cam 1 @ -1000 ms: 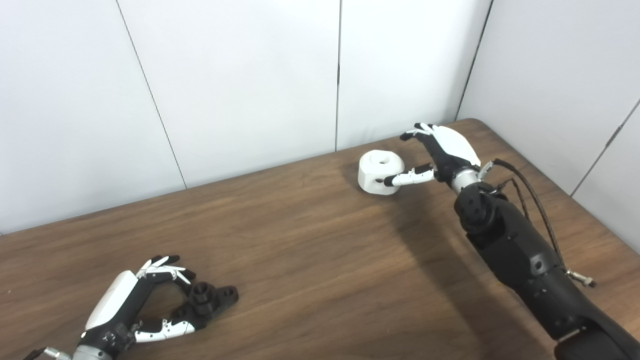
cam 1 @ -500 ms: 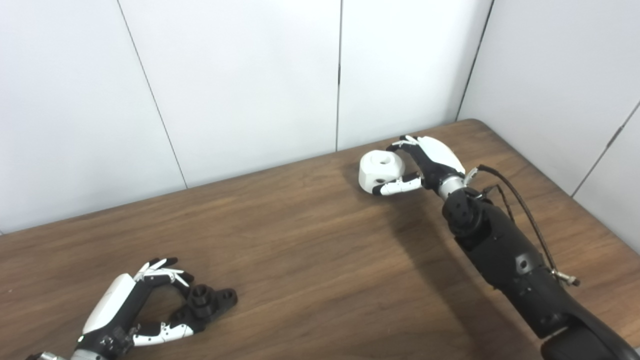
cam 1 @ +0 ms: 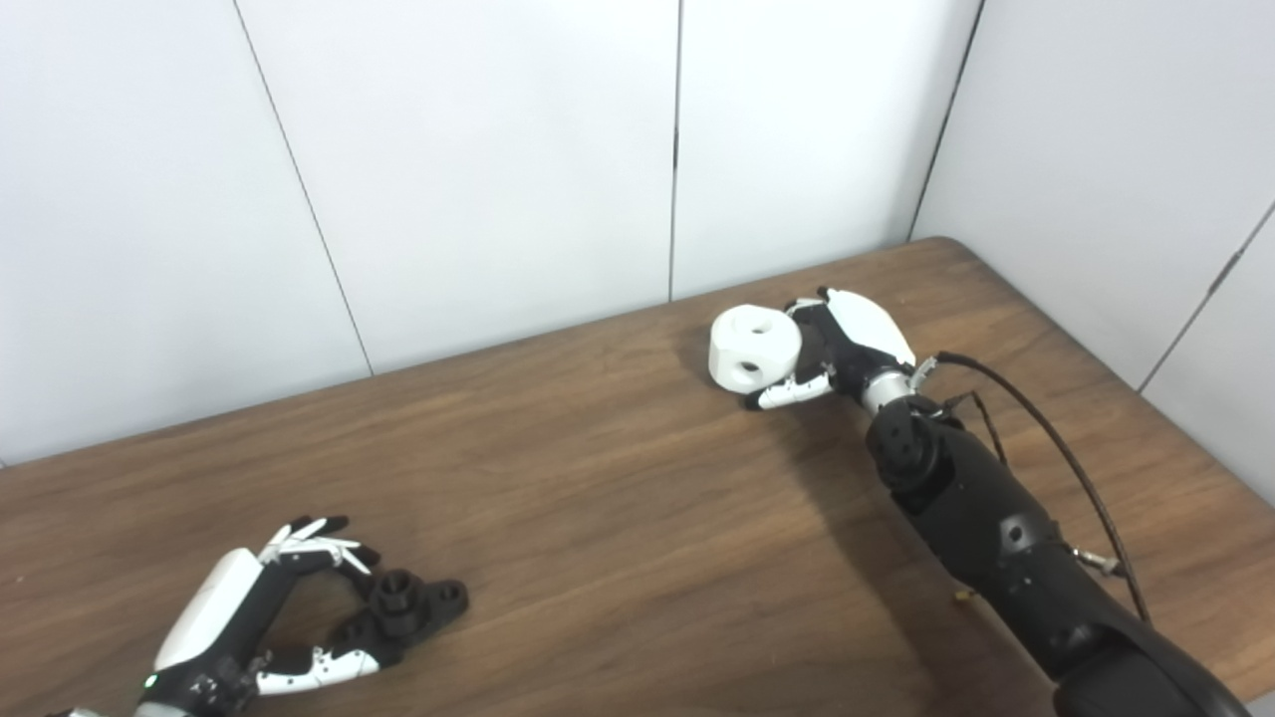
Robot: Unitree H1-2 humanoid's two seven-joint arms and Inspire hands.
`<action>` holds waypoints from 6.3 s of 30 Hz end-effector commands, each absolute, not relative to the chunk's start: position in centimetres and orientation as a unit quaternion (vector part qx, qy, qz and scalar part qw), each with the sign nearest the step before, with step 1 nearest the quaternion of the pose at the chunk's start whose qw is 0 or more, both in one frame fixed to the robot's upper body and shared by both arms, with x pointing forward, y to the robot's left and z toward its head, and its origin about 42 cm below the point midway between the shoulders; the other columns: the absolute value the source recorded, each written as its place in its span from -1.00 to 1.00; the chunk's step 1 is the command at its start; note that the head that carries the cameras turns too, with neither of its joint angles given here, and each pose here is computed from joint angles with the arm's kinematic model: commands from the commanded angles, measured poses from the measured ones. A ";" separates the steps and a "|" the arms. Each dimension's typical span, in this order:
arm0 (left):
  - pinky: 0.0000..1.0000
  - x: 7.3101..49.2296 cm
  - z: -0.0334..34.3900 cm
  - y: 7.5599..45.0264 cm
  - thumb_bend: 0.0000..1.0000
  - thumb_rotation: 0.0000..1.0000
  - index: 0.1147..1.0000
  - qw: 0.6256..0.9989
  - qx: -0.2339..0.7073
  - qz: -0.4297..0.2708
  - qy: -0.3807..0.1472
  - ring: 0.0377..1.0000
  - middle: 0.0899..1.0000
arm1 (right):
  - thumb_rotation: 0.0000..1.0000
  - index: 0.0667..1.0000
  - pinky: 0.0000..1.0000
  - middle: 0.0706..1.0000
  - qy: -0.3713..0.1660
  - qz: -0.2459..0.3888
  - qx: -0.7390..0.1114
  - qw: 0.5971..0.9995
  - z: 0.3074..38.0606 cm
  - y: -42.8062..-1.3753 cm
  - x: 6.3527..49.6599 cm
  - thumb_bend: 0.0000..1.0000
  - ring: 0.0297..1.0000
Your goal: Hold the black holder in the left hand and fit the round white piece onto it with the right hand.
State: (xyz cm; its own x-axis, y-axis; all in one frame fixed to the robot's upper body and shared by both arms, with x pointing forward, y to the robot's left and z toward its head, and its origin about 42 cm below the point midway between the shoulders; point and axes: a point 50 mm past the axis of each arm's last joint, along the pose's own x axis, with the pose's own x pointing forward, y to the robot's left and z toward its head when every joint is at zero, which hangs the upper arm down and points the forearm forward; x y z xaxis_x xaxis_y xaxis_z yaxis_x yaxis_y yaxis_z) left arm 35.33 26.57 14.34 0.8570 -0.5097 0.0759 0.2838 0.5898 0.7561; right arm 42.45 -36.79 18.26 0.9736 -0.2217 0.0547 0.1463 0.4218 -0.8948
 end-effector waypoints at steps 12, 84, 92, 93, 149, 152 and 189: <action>1.00 36.1 16.4 26.6 0.04 -0.92 -0.17 0.876 0.392 -0.218 -0.176 0.83 0.38 | -0.69 -0.10 1.00 0.59 -0.048 -0.121 -0.552 0.823 23.5 -36.6 43.4 0.04 0.95; 1.00 36.6 16.4 27.2 0.04 -0.92 -0.17 0.877 0.396 -0.208 -0.176 0.83 0.37 | -0.70 -0.11 1.00 0.53 0.015 0.077 -0.512 0.855 15.4 -26.8 38.9 0.05 0.88; 1.00 36.6 16.2 27.0 0.04 -0.91 -0.17 0.877 0.393 -0.212 -0.175 0.84 0.38 | -0.70 -0.11 1.00 0.55 0.026 0.090 -0.455 0.885 15.1 -24.9 38.3 0.05 0.90; 1.00 36.6 16.2 26.9 0.04 -0.91 -0.17 0.878 0.393 -0.212 -0.174 0.84 0.38 | -0.70 -0.11 1.00 0.55 0.026 0.089 -0.445 0.891 15.0 -24.8 38.2 0.05 0.90; 1.00 36.7 12.9 23.1 0.04 -0.90 -0.17 0.870 0.402 -0.236 -0.161 0.85 0.37 | -0.69 -0.11 1.00 0.54 -0.080 0.165 -0.322 0.929 22.4 -20.9 36.3 0.05 0.91; 1.00 36.7 12.6 23.1 0.04 -0.90 -0.17 0.870 0.402 -0.235 -0.159 0.85 0.38 | -0.69 -0.11 1.00 0.56 -0.084 0.174 -0.320 0.928 22.6 -20.5 36.2 0.04 0.93; 1.00 36.7 11.5 20.5 0.05 -0.90 -0.17 0.866 0.406 -0.244 -0.160 0.87 0.37 | -0.70 -0.11 1.00 0.54 -0.123 0.230 -0.286 0.922 23.7 -16.1 36.9 0.04 0.94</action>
